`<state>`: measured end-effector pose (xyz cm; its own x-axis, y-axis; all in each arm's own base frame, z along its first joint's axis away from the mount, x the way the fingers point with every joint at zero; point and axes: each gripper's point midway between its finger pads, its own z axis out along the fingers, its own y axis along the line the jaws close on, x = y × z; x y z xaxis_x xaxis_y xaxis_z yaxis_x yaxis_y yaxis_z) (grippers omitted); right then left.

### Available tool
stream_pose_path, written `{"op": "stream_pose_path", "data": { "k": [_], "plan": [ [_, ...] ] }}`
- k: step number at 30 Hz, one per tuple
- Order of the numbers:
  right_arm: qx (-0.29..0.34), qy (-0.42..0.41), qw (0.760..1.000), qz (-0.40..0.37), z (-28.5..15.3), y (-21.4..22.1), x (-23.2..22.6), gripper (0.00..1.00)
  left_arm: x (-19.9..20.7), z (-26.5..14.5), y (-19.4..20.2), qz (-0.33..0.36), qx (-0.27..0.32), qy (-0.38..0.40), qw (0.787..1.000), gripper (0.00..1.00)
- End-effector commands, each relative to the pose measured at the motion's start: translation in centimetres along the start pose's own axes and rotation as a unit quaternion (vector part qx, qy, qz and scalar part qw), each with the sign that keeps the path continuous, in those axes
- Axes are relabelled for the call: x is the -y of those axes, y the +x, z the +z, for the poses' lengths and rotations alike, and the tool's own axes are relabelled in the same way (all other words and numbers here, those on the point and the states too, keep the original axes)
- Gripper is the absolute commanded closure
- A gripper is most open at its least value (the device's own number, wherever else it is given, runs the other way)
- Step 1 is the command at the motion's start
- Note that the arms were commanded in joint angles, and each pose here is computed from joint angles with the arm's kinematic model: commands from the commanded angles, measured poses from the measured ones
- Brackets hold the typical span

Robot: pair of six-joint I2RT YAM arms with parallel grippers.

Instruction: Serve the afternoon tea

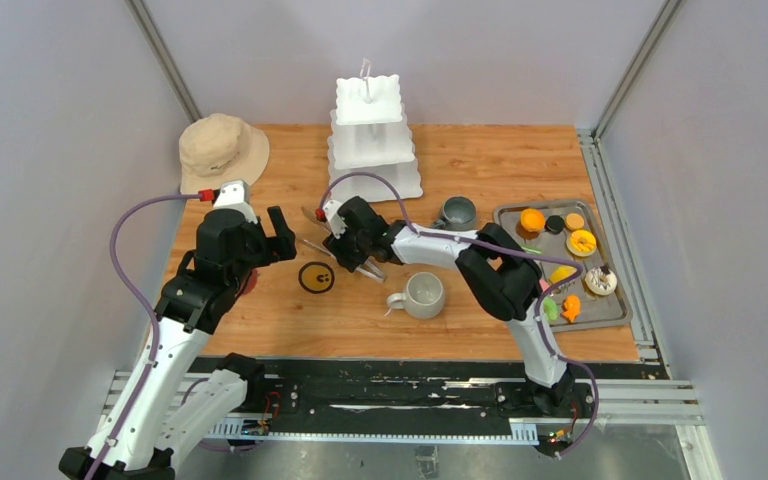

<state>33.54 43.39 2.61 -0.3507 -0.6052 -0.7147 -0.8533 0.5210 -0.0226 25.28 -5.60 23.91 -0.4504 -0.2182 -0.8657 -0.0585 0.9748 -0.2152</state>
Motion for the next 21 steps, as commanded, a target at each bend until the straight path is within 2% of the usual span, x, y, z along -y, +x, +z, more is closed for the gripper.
{"op": "stream_pose_path", "data": {
  "k": [1,4,6,7,12,17,21],
  "plan": [
    [-0.048,0.014,0.999,0.009,-0.2,3.4,1.1,0.59,0.1,-0.3,0.1,-0.004,0.002,0.004,1.000,0.02],
    [-0.042,0.019,0.999,0.017,-1.2,2.6,1.3,0.78,0.2,-0.2,0.0,-0.004,0.003,0.005,1.000,0.02],
    [-0.036,0.027,0.999,0.021,-2.0,1.5,1.5,0.97,0.2,-0.1,-0.1,-0.003,0.004,0.005,1.000,0.02],
    [-0.030,0.028,0.999,0.022,-2.6,0.7,1.6,0.99,0.2,-0.1,-0.1,-0.002,0.004,0.004,1.000,0.02],
    [0.024,0.034,0.999,0.027,-6.4,-4.2,1.8,0.99,0.1,-0.3,-0.8,0.002,0.014,0.000,1.000,0.02],
    [0.102,0.059,0.992,0.039,-13.6,-10.0,2.4,0.99,-0.2,-1.3,-3.1,0.007,0.043,-0.011,0.999,0.02],
    [0.150,0.092,0.982,0.065,-19.4,-12.0,3.8,0.99,-0.3,-1.9,-4.8,0.010,0.066,-0.018,0.998,0.02]
  ]
}}
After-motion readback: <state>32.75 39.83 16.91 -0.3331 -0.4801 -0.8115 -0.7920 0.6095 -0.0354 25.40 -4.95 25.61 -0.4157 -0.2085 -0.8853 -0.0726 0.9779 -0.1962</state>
